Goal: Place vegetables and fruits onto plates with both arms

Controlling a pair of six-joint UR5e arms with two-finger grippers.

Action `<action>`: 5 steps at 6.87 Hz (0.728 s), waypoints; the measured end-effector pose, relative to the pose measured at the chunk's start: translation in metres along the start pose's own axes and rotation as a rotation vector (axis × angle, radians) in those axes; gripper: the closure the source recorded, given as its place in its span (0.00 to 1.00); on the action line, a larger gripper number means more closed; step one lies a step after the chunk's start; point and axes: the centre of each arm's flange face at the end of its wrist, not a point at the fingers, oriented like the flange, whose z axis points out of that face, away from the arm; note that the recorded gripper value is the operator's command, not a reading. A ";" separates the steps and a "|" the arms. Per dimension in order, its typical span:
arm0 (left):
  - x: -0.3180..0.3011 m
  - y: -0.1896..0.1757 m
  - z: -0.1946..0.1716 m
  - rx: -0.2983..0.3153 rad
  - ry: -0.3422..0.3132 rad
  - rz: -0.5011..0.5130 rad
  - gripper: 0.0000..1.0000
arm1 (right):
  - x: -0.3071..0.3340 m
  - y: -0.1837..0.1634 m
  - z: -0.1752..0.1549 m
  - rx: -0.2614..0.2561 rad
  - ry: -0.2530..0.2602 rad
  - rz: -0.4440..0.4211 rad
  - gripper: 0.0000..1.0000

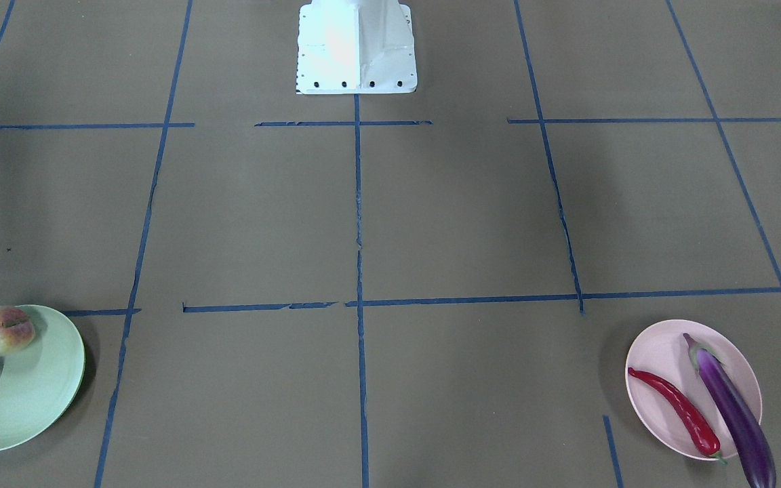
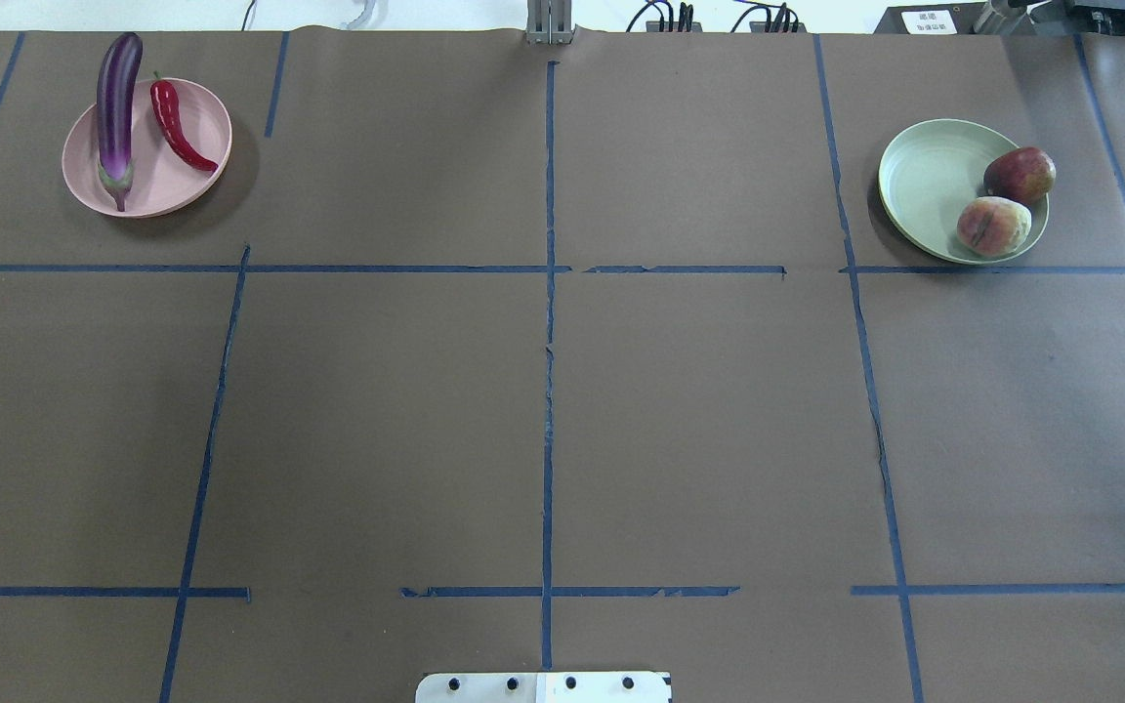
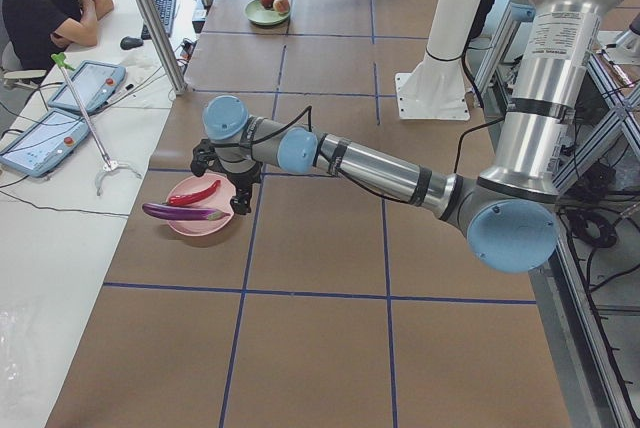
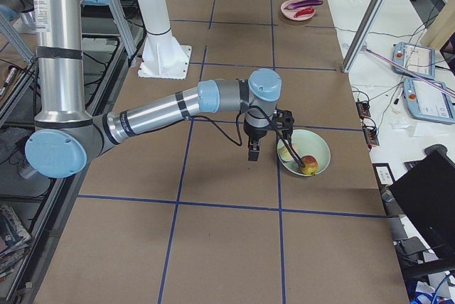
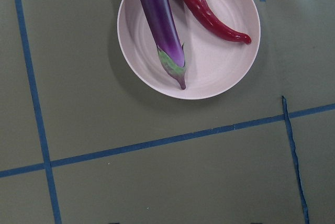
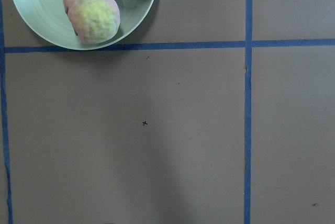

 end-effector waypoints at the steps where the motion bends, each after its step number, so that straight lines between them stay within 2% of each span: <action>1: -0.005 0.006 0.001 -0.004 -0.002 -0.007 0.14 | 0.002 0.003 0.002 -0.005 -0.001 0.004 0.00; 3: -0.024 0.009 -0.004 -0.006 -0.009 0.043 0.13 | 0.007 0.008 0.007 -0.013 -0.002 0.010 0.00; 5: -0.052 0.020 -0.011 -0.013 -0.027 0.063 0.00 | 0.011 0.014 0.014 -0.029 -0.003 0.017 0.00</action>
